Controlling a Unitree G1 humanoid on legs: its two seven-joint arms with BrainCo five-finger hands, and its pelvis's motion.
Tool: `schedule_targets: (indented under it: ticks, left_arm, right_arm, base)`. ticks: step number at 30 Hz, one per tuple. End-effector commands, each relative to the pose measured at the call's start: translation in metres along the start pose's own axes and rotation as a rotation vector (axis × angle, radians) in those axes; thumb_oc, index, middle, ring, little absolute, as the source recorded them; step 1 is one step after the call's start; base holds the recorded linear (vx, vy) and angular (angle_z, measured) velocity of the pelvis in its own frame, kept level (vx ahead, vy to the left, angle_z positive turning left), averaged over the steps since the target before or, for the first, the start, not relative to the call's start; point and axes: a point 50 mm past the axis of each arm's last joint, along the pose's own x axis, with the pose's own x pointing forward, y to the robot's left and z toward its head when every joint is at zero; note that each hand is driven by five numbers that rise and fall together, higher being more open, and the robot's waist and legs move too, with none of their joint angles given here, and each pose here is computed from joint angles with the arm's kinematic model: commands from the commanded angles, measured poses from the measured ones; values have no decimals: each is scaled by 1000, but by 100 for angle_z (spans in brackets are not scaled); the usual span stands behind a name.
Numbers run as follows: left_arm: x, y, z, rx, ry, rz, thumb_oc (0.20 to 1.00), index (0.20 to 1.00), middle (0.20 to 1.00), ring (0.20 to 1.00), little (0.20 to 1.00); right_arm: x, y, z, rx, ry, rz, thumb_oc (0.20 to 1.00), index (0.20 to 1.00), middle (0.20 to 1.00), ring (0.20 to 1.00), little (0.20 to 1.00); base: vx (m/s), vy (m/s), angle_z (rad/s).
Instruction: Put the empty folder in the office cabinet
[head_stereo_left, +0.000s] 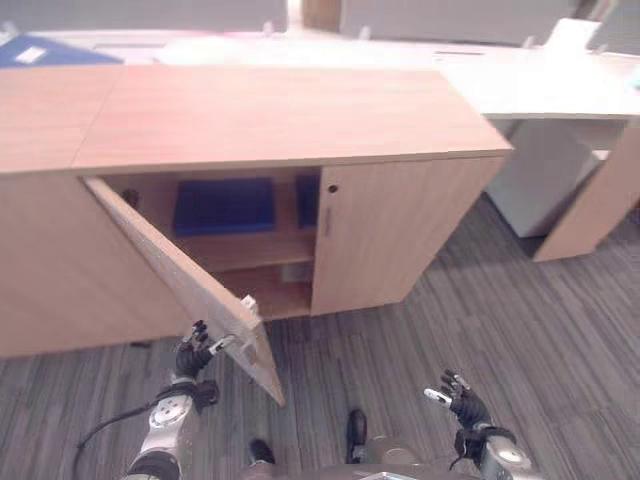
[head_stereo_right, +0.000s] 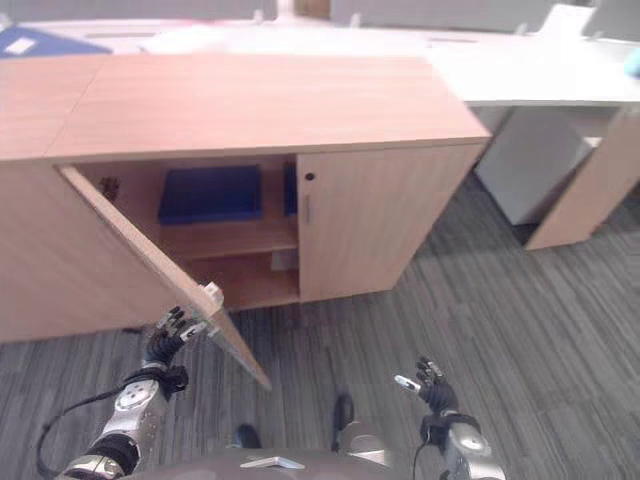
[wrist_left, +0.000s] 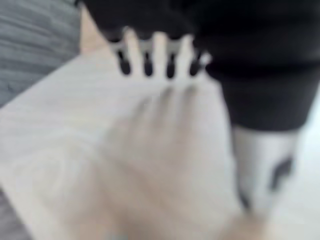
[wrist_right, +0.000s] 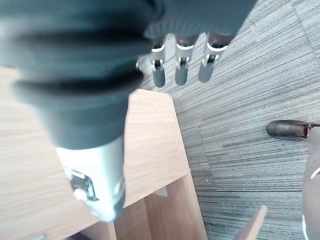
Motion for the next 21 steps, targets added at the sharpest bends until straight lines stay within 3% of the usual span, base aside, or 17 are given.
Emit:
schedule_targets:
  ticks: [1,7,11,21]
  left_arm:
    - [25,-12,38,24,-131,-14,1000,1000,1000,1000,1000]
    - [47,1,83,34,-200,132,1000,1000,1000,1000,1000]
    - [56,37,125,47,-165,197,1000,1000,1000,1000,1000]
    - [57,63,151,66,-95,274,1000,1000,1000,1000,1000]
  right_arm:
    - [7,-11,35,-114,-86,19,1000,1000,1000,1000,1000]
    - [3,-16,26,-169,-26,32,1000,1000,1000,1000,1000]
    - [-2,-23,28,-207,-22,23,1000,1000,1000,1000,1000]
    - [-6,-30,27,-243,-9,23,1000,1000,1000,1000,1000]
  base:
    - [54,41,-23]
    - [49,44,-18]
    - [24,74,-11]
    - [21,36,-4]
